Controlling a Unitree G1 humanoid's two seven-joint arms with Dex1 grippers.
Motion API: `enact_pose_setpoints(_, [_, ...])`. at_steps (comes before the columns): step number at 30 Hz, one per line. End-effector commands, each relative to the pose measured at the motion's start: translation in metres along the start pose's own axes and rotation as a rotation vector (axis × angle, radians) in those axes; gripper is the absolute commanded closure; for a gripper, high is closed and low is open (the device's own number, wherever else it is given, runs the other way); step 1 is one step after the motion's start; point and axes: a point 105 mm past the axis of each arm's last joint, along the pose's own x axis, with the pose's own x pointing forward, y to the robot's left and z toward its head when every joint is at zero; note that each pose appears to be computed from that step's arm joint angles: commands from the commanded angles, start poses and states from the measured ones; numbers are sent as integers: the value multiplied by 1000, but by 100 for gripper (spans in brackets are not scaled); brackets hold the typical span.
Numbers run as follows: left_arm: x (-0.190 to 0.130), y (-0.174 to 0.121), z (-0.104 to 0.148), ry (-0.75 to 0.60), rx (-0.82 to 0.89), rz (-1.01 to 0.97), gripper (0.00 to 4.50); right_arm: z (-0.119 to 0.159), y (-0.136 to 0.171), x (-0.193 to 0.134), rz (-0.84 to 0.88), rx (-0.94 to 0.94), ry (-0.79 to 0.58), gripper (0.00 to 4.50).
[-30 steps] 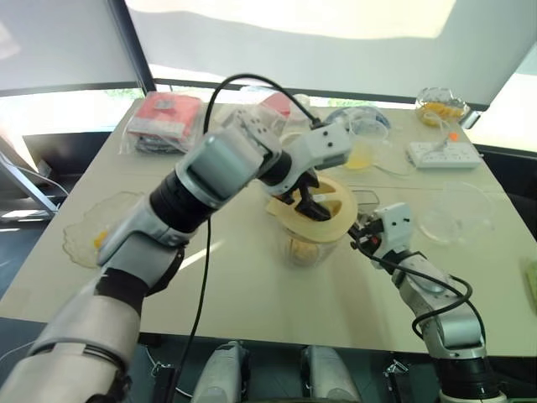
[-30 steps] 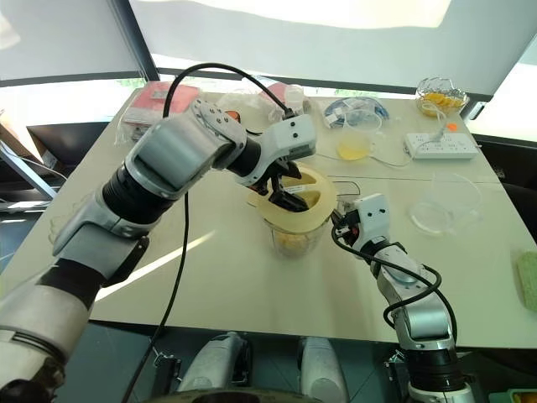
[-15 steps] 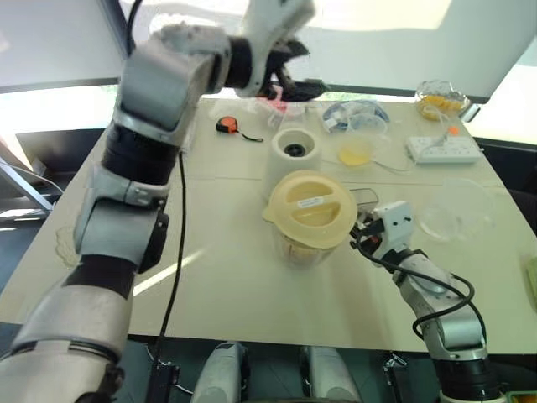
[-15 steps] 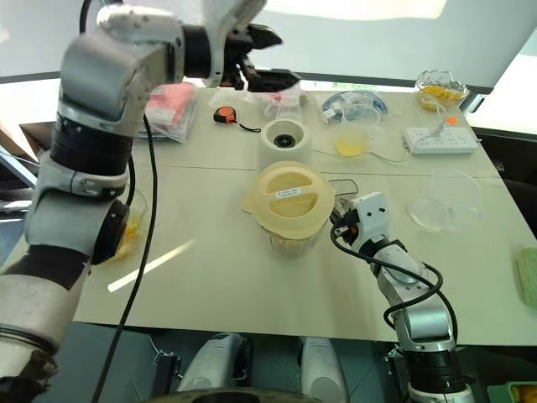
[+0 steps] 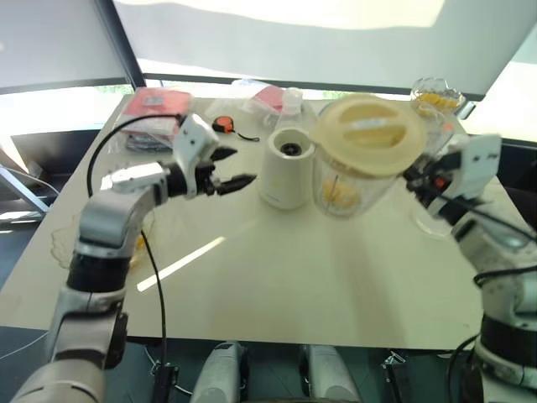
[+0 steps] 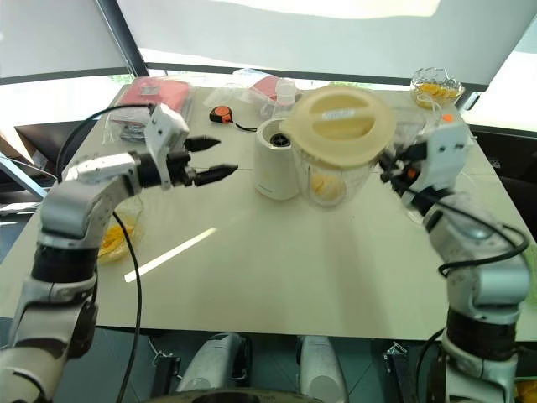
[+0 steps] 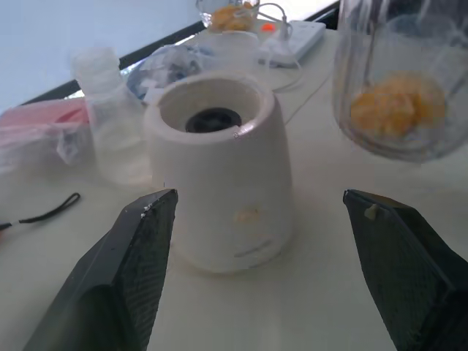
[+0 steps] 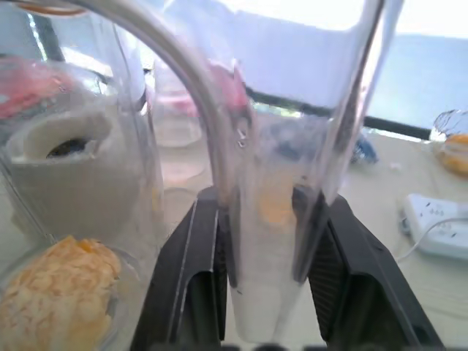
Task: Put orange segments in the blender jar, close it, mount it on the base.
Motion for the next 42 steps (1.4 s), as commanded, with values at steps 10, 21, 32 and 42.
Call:
enact_pose_setpoints(10, [-22, -7, 10, -110, -33, 100, 73, 91, -16, 68, 16, 121, -112, 359])
enact_pose_setpoints(21, [-29, -7, 10, -96, -16, 179, 73, 90, 22, 119, 165, 218, -101, 359])
enact_pose_setpoints(32, [-28, -4, 10, -104, -30, 220, 73, 70, 38, 135, 187, 196, -47, 359])
enact_pose_setpoints(42, [-25, -1, 10, -106, -30, 229, 73, 59, 46, 146, 199, 176, -36, 359])
